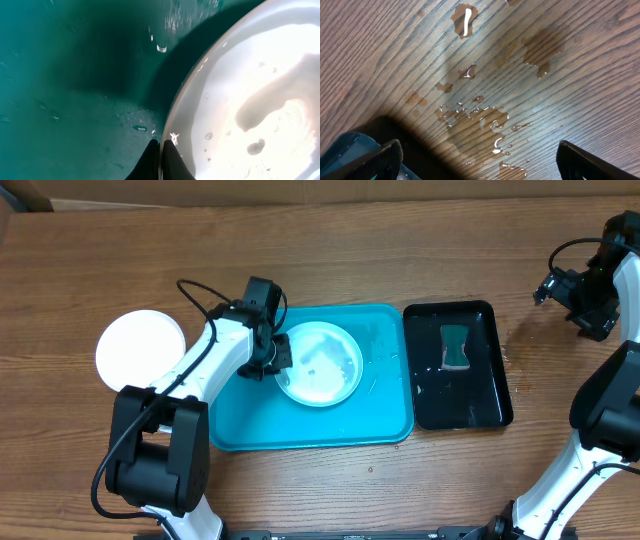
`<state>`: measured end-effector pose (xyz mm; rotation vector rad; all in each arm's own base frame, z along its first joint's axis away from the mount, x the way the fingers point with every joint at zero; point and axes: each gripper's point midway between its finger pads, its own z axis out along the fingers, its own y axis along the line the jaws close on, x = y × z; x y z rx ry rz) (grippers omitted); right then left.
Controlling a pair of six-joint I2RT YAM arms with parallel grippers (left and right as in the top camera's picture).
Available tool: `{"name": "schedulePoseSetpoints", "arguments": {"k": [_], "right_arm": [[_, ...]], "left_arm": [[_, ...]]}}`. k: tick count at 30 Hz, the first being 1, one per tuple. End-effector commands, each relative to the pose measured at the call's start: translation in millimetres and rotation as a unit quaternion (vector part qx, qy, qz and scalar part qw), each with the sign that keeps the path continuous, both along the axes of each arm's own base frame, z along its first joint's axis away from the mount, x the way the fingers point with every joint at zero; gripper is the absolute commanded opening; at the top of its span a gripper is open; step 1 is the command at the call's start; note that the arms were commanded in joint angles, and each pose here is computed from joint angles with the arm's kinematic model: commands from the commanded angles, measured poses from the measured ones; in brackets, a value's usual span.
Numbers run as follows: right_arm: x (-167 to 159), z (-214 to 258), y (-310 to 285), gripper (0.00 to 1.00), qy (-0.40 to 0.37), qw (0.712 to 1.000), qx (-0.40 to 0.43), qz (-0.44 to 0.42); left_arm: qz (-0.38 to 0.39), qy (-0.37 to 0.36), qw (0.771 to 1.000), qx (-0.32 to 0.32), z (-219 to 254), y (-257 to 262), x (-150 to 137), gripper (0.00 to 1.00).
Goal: Clean dirty plates on tray and stack at the side
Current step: 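Lift the white plate with left gripper and swing it rightward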
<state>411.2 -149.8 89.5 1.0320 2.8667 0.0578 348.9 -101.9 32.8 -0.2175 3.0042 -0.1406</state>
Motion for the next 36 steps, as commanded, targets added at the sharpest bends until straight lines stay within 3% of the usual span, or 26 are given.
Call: {"name": "schedulePoseSetpoints", "arguments": {"k": [1, 23, 30, 36], "right_arm": [[6, 17, -2, 1.0, -0.024, 1.0, -0.009, -0.002], [6, 17, -2, 1.0, -0.024, 1.0, -0.009, -0.002], [6, 17, -2, 1.0, -0.024, 1.0, -0.009, -0.002], [6, 17, -2, 1.0, -0.024, 1.0, -0.009, -0.002]], "left_arm": [[-0.015, -0.027, 0.999, 0.025, 14, 0, 14, 0.04], [-0.057, -0.107, 0.993, -0.001, 106, -32, 58, 0.04], [-0.108, -0.164, 0.98, -0.01, 140, -87, 62, 0.04], [-0.147, -0.244, 0.958, 0.021, 162, -145, 59, 0.04]]}}
